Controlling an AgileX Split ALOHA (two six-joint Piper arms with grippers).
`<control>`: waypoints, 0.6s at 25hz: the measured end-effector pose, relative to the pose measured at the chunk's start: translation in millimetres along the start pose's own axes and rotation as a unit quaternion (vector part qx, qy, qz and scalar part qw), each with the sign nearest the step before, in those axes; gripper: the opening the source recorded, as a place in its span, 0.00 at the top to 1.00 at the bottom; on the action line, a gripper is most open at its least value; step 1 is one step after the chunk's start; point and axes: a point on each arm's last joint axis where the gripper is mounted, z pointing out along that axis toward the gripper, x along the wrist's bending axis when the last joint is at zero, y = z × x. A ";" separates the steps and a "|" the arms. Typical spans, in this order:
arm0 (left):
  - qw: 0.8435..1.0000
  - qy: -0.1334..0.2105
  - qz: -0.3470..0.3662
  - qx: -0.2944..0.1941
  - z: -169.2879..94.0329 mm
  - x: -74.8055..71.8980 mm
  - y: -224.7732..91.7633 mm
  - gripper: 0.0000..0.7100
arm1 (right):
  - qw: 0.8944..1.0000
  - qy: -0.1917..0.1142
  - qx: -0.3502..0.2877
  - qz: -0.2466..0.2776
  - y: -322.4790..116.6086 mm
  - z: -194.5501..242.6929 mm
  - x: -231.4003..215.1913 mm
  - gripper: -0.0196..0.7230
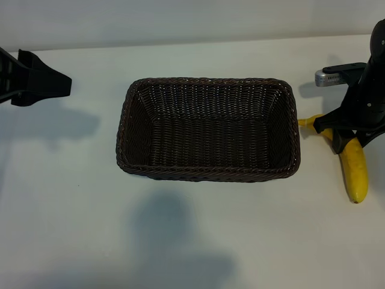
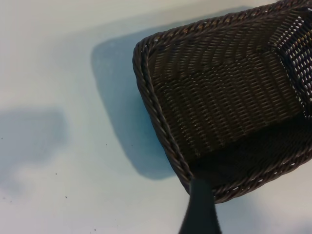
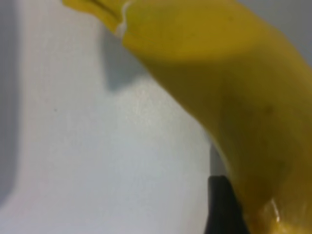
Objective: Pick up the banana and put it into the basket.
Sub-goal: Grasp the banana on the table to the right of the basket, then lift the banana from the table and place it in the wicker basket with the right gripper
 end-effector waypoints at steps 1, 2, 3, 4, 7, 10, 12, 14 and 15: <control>1.000 0.000 0.000 0.000 0.0 0.0 0.0 0.19 | 1.000 0.000 0.001 0.002 -0.1 0.0 0.0 0.40; 1.000 0.000 0.000 0.000 0.0 0.0 0.0 0.19 | 1.000 0.000 0.001 0.004 -0.2 0.0 0.0 0.40; 1.000 0.000 0.000 0.000 0.0 0.0 0.0 0.19 | 1.000 0.000 0.002 0.005 -0.3 0.0 0.0 0.40; 1.000 0.000 0.000 0.000 0.0 0.0 0.0 0.19 | 1.000 0.000 0.003 0.006 -0.5 0.0 -0.1 0.40; 1.000 0.000 0.000 0.000 0.0 0.0 0.0 0.19 | 1.000 -0.010 -0.001 0.007 -1.7 -6.8 -1.2 0.40; 1.000 0.000 0.000 0.000 0.0 0.0 0.0 0.19 | 1.000 -0.021 -0.022 0.006 -1.7 -30.7 -1.3 0.40; 1.000 0.000 0.000 0.000 0.0 0.0 0.0 0.19 | 0.998 -0.027 -0.058 0.007 -0.4 -55.3 -0.2 0.40; 1.000 0.000 0.000 0.000 0.0 0.0 0.0 0.19 | 0.995 -0.030 -0.091 0.009 -1.6 -79.1 1.5 0.40; 1.000 0.000 0.000 0.000 0.0 0.0 0.0 0.19 | 0.994 -0.031 -0.107 0.010 -3.3 -91.7 2.6 0.40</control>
